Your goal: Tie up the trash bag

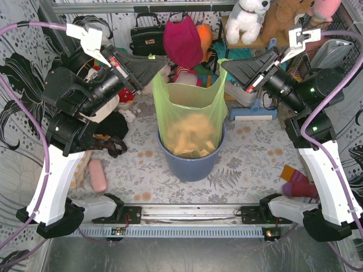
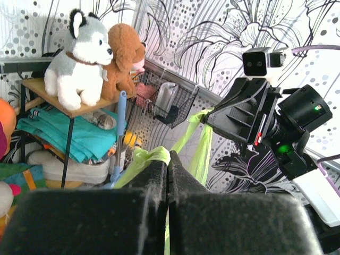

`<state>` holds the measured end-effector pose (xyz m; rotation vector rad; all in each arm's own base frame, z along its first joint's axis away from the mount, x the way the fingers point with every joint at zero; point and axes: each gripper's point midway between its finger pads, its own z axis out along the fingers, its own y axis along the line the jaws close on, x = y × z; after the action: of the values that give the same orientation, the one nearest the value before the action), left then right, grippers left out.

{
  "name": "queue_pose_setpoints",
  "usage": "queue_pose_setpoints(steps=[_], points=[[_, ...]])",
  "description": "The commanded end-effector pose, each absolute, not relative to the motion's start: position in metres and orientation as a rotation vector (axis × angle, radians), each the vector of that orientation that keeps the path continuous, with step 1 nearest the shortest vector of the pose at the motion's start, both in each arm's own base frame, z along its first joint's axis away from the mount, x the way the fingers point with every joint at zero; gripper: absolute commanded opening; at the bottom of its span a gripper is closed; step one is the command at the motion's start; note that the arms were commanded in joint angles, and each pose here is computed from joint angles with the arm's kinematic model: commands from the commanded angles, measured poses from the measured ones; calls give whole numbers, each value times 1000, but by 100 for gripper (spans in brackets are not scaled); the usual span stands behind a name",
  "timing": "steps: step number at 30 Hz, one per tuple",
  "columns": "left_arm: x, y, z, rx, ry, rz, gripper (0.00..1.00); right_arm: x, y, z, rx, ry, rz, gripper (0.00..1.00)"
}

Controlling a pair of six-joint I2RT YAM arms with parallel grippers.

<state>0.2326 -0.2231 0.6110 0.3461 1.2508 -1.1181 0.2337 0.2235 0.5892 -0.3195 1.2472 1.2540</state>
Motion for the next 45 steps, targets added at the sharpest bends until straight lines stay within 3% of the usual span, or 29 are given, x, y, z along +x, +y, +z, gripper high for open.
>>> queue_pose_setpoints(steps=[1,5,7,10,13,17,27,34,38,45], points=[[223,-214,614,352,1192,-1097,0,214,221,594,-350,1175,1295,0],[218,-216,594,342,1221,-1142,6,216,224,569,-327,1239,1330,0],[217,-214,588,327,1229,-1145,14,217,225,563,-322,1254,1340,12],[214,-211,587,314,1228,-1143,35,218,226,561,-321,1256,1345,31],[215,-211,589,316,1233,-1135,49,221,229,562,-328,1255,1354,40],[226,-214,585,312,1260,-1115,59,228,235,558,-331,1274,1377,47],[252,-217,567,268,1349,-1055,67,242,243,531,-284,1373,1414,54],[252,-215,560,251,1374,-1050,79,243,239,513,-207,1412,1431,75],[251,-219,564,266,1354,-1076,80,246,245,518,-208,1373,1490,82],[248,-225,577,297,1310,-1111,81,246,254,556,-251,1193,1645,85]])
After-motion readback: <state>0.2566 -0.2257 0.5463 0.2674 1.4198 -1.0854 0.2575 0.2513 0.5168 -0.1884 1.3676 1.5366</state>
